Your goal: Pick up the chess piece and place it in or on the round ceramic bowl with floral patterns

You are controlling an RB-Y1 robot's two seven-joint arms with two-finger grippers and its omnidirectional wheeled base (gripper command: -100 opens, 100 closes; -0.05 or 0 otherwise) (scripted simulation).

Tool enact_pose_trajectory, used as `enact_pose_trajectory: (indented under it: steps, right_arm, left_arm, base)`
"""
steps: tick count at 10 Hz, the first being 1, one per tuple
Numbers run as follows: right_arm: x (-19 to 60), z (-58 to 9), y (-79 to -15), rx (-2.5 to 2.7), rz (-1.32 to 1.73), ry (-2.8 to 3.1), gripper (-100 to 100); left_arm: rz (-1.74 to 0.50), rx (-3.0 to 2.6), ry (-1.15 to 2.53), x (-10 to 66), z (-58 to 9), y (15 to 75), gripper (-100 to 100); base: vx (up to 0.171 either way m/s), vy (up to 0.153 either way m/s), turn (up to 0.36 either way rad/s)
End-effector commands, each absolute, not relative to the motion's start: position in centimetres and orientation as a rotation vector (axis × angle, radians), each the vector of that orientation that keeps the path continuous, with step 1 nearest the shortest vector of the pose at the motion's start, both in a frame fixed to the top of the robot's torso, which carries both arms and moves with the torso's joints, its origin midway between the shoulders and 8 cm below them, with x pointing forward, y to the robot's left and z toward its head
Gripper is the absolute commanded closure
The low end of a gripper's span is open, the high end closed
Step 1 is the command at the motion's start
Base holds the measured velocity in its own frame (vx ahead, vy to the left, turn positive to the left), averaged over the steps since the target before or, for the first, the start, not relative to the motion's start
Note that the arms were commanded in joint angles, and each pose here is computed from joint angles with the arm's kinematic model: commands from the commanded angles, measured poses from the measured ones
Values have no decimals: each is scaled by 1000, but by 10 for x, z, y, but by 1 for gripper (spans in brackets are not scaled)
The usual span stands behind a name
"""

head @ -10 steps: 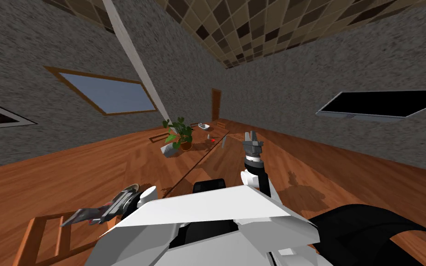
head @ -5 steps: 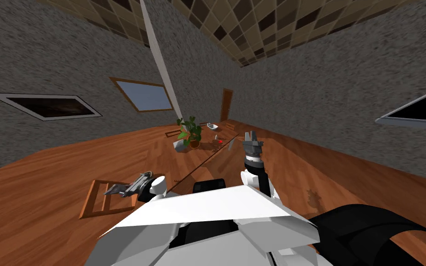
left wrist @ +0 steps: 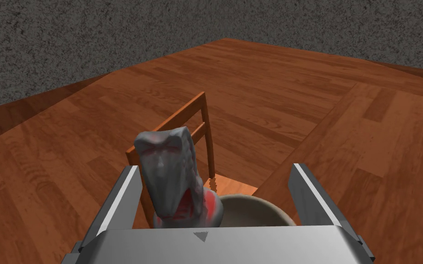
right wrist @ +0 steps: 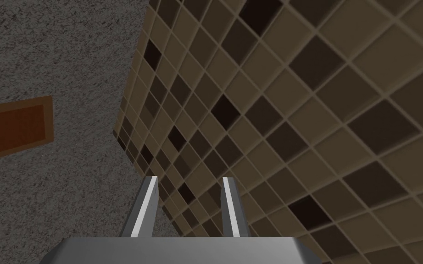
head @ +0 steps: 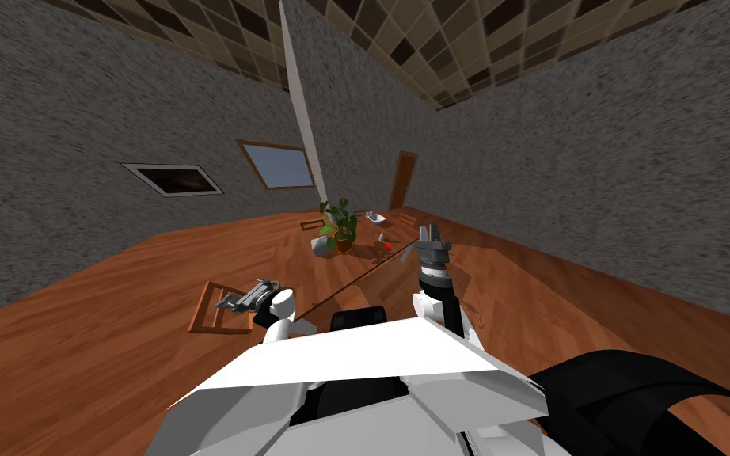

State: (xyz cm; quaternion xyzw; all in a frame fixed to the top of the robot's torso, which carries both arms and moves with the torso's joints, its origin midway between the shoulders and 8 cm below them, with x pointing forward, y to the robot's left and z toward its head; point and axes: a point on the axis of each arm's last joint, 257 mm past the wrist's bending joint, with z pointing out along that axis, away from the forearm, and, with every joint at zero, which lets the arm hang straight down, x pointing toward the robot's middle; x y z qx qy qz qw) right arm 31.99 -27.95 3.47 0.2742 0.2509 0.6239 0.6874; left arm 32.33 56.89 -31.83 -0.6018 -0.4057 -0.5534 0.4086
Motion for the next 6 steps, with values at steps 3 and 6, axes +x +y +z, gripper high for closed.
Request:
enact_pose_trajectory:
  steps: [3, 6]
  right_arm:
    - [320, 35, -279, 614, 1397, 562, 0]
    - [320, 35, -279, 614, 1397, 562, 0]
  left_arm:
    - [-1394, -1516, -1022, 323, -318, 569, 0]
    - [-1395, -1516, -1022, 323, -318, 569, 0]
  base:
    - [0, 0, 0]
    - [0, 0, 0]
